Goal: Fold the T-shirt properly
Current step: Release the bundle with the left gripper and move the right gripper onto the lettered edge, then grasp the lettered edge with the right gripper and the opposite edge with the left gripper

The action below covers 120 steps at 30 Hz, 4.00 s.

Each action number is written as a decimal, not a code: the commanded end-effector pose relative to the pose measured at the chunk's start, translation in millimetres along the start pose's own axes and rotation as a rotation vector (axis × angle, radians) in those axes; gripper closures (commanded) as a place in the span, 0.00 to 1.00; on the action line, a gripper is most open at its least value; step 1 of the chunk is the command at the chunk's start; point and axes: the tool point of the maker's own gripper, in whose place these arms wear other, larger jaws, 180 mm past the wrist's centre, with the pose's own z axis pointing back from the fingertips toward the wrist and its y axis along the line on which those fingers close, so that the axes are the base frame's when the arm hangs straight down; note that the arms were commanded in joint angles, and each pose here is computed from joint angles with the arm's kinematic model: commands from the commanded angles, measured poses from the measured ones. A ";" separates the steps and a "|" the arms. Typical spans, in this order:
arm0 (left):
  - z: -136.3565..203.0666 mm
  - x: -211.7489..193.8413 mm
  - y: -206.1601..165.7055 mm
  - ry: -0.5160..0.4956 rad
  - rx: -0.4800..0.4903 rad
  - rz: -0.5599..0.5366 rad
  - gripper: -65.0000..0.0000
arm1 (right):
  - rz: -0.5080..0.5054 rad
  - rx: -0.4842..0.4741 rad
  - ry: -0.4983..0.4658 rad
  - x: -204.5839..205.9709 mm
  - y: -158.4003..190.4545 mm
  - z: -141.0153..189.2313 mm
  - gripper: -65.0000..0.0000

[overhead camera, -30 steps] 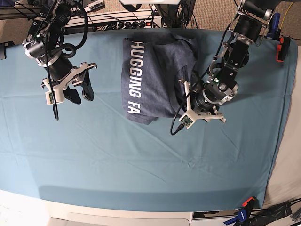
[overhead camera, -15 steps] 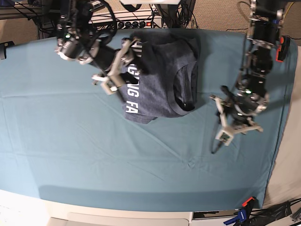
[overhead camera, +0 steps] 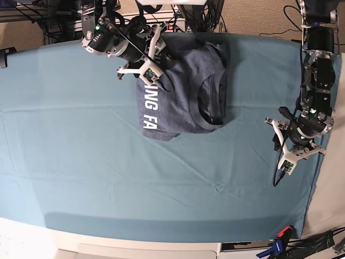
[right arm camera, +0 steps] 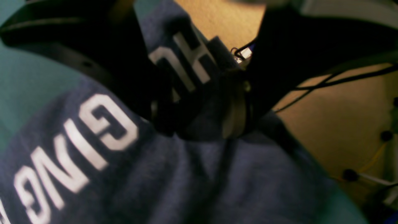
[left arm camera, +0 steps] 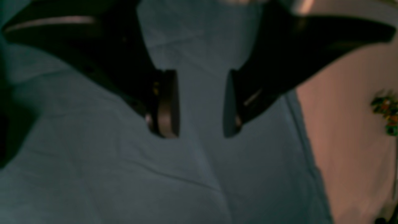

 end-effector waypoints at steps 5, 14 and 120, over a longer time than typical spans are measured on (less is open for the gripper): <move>5.6 16.3 8.3 -0.051 0.009 -0.016 0.61 | -0.005 -0.003 -0.091 18.9 0.1 3.9 0.60; 5.1 8.9 -1.1 -0.034 -0.032 0.003 0.61 | 0.003 0.143 -0.332 80.6 36.2 43.5 0.60; 61.8 -54.6 -224.5 -0.052 -0.525 -0.259 1.00 | -0.015 -0.222 -0.218 117.6 -145.5 -44.7 0.60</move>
